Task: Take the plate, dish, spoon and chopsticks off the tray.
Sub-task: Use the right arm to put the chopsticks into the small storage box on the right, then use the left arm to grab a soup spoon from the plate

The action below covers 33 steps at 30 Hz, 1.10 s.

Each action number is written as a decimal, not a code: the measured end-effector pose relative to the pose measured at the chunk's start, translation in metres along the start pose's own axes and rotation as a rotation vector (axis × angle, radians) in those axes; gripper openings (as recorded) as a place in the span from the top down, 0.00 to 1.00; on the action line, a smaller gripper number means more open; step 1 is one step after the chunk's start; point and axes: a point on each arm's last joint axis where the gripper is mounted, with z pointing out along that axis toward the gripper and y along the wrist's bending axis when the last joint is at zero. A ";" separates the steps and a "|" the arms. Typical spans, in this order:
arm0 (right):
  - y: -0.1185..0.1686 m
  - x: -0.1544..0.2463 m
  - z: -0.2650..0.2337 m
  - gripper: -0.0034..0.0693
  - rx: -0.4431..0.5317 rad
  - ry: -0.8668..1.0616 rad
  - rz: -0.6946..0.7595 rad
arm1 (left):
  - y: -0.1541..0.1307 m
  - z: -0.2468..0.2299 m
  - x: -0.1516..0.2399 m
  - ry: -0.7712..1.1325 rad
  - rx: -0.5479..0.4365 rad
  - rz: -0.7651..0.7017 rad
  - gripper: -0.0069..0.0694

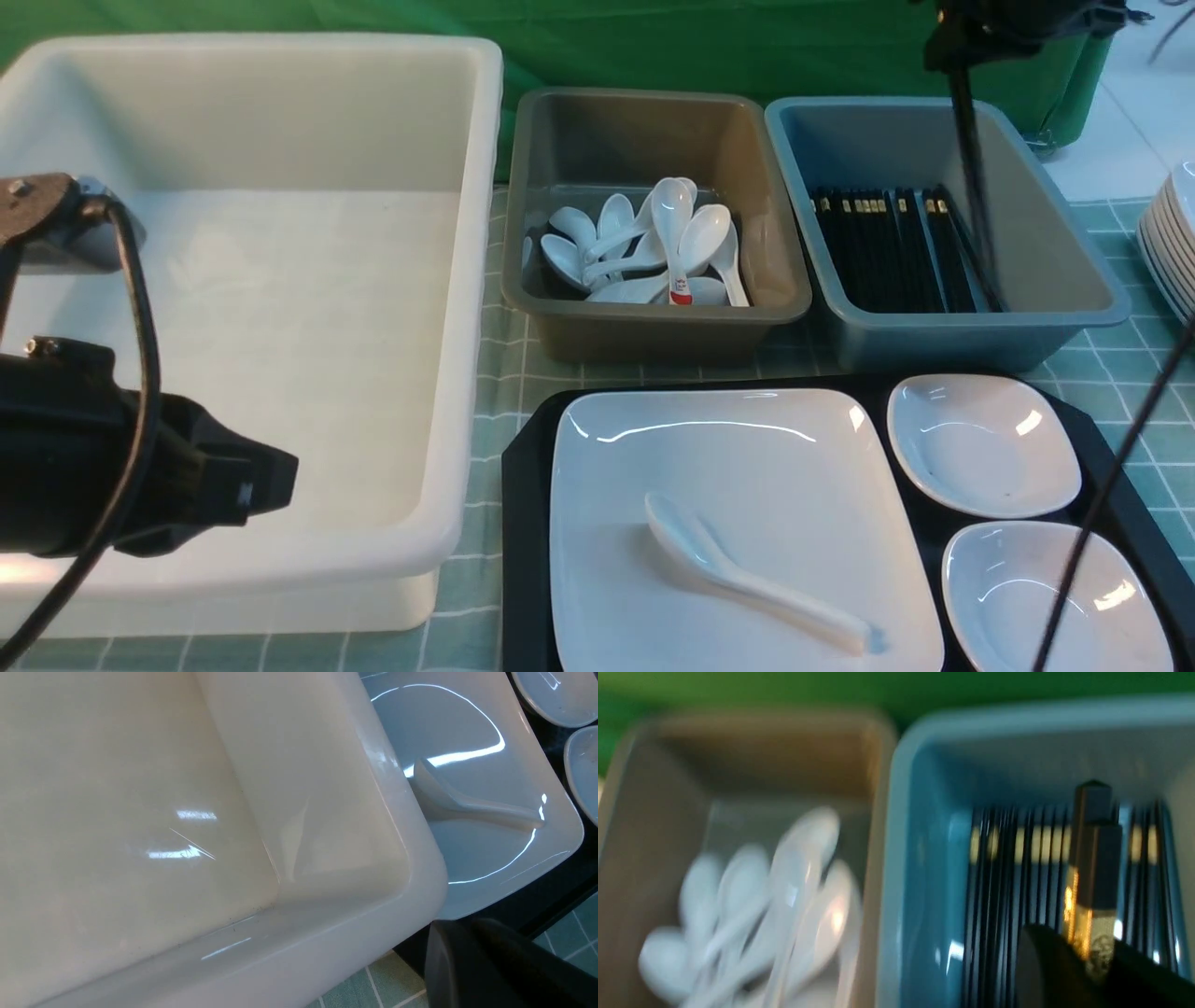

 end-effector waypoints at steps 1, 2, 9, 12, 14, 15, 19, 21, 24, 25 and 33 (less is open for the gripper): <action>-0.004 -0.004 0.012 0.85 -0.001 -0.044 0.018 | 0.000 0.000 0.001 0.014 0.004 0.000 0.89; -0.006 -0.003 0.019 0.85 0.000 -0.039 0.023 | 0.000 0.000 0.001 0.016 0.005 0.000 0.89; -0.020 0.007 0.049 0.47 0.064 -0.007 0.033 | -0.001 0.000 0.004 0.040 0.012 0.000 0.89; -0.021 0.009 0.043 0.23 0.093 0.027 0.027 | 0.000 0.000 0.002 0.018 0.005 0.000 0.89; -0.018 0.005 0.034 0.27 0.075 0.011 0.037 | 0.000 0.000 -0.001 -0.004 0.005 -0.004 0.90; -0.015 0.002 0.026 0.33 0.052 -0.004 0.041 | -0.001 0.001 -0.003 -0.008 0.012 -0.005 0.90; 0.033 -0.025 -0.082 0.86 -0.160 -0.172 -0.036 | -0.019 0.013 -0.025 0.064 0.071 0.103 0.91; 0.052 -0.026 -0.130 0.90 -0.174 -0.227 -0.085 | -0.034 0.026 -0.038 0.120 0.095 0.199 0.91; 0.064 -0.022 -0.173 0.91 -0.130 -0.260 -0.135 | -0.054 0.047 -0.051 0.183 0.099 0.328 0.91; 0.066 -0.017 -0.192 0.92 -0.093 -0.262 -0.157 | -0.066 0.059 -0.055 0.216 0.100 0.400 0.91; 0.010 0.096 -0.236 0.92 0.214 0.080 -0.142 | -0.143 0.170 -0.062 0.419 0.105 0.814 0.90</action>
